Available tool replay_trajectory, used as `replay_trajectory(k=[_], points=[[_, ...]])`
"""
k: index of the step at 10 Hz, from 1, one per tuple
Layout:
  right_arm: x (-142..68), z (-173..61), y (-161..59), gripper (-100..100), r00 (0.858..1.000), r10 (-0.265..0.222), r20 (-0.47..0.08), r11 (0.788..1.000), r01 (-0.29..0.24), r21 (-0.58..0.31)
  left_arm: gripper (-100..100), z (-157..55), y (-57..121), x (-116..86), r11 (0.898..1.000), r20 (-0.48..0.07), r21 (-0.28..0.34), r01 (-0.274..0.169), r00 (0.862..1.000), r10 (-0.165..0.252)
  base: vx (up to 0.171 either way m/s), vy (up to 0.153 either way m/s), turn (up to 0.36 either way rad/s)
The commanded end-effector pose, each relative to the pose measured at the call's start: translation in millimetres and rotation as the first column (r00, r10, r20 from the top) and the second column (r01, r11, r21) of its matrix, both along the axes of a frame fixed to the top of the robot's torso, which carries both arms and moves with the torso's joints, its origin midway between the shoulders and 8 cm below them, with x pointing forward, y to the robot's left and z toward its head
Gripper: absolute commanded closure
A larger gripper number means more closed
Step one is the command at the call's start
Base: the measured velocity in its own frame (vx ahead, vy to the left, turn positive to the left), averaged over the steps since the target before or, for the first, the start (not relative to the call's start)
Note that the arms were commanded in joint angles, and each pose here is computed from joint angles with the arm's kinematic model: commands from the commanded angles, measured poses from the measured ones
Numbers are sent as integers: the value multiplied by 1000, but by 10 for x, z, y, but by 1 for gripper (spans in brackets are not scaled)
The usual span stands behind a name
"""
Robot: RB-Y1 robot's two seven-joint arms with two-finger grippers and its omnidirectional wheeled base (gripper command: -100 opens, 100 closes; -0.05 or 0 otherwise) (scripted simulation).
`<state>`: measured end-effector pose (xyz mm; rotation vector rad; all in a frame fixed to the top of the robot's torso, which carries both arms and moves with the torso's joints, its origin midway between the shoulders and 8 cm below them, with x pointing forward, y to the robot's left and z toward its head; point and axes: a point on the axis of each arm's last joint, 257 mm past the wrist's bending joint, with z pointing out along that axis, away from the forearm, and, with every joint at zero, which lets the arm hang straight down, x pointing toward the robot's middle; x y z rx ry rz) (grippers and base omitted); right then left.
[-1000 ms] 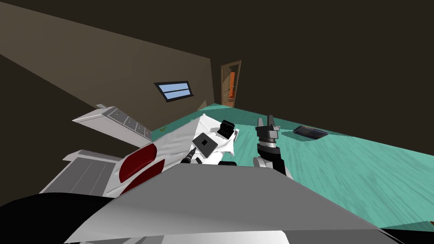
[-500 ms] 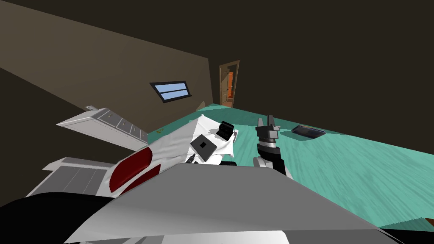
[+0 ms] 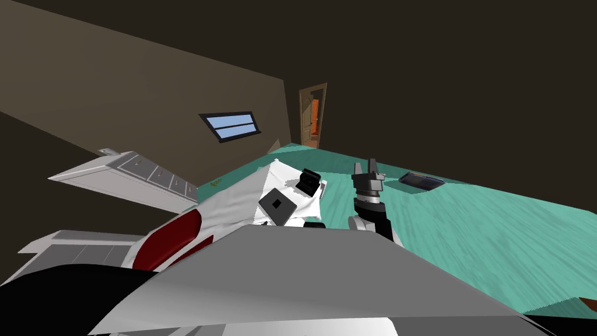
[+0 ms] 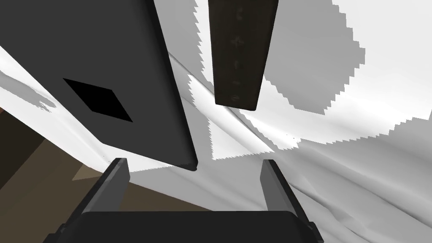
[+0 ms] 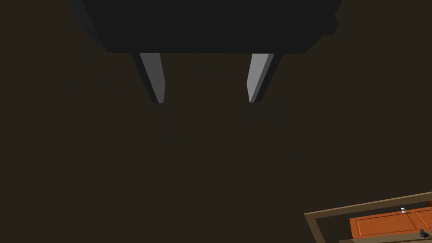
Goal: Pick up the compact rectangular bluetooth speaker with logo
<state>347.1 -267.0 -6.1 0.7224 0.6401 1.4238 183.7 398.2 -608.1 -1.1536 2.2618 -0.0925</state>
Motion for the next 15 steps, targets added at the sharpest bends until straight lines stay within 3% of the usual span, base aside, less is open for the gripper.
replay_trajectory(k=[1, 2, 3, 5, 6, 8, 9, 10, 13, 14, 15], points=[[0, 0, 0, 0, 1000, 0, 0, 1000, 0, 0, -100, -86, 16, -143, 1000, -33, 2, -9, 999, 9, 76, -15, -19], [0, 0, 0, 0, 1000, 0, 0, 1000, 0, 0, -100, -188, 18, -357, 1000, -83, 4, -17, 996, 18, 82, -26, -42], [0, 0, 0, 0, 1000, 0, 0, 1000, 0, 0, -100, -194, 20, -370, 1000, -86, 4, -18, 996, 18, 72, -15, -23], [0, 0, 0, 0, 1000, 0, 0, 1000, 0, 0, -100, -361, 19, -788, 999, -179, 8, -35, 983, 36, 96, -9, -54], [0, 0, 0, 0, 1000, 0, 0, 1000, 0, 0, -100, -361, 19, -788, 999, -179, 8, -35, 983, 36, 95, -10, -20], [0, 0, 0, 0, 1000, 0, 0, 1000, 0, 0, -100, -472, 5, -1137, 999, -253, 11, -50, 966, 51, 92, -15, -38], [0, 0, 0, 0, 1000, 0, 0, 1000, 0, 0, -100, -472, 5, -1137, 999, -253, 11, -50, 966, 51, 78, -8, -16], [0, 0, 0, 0, 1000, 0, 0, 1000, 0, 0, -100, -561, -26, -1490, 998, -324, 13, -66, 944, 67, 119, -35, -74], [0, 0, 0, 0, 1000, 0, 0, 1000, 0, 0, -100, -557, -25, -1464, 998, -320, 13, -66, 945, 66, 54, -9, -6], [0, 0, 0, 0, 1000, 0, 0, 1000, 0, 0, 0, -559, -26, -1467, 998, -320, 12, -66, 945, 66, 0, 0, 0], [0, 0, 0, 0, 1000, 0, 0, 1000, 0, 0, -100, -583, -16, -1396, 998, -317, 20, -55, 947, 58, -1, 13, 81]])
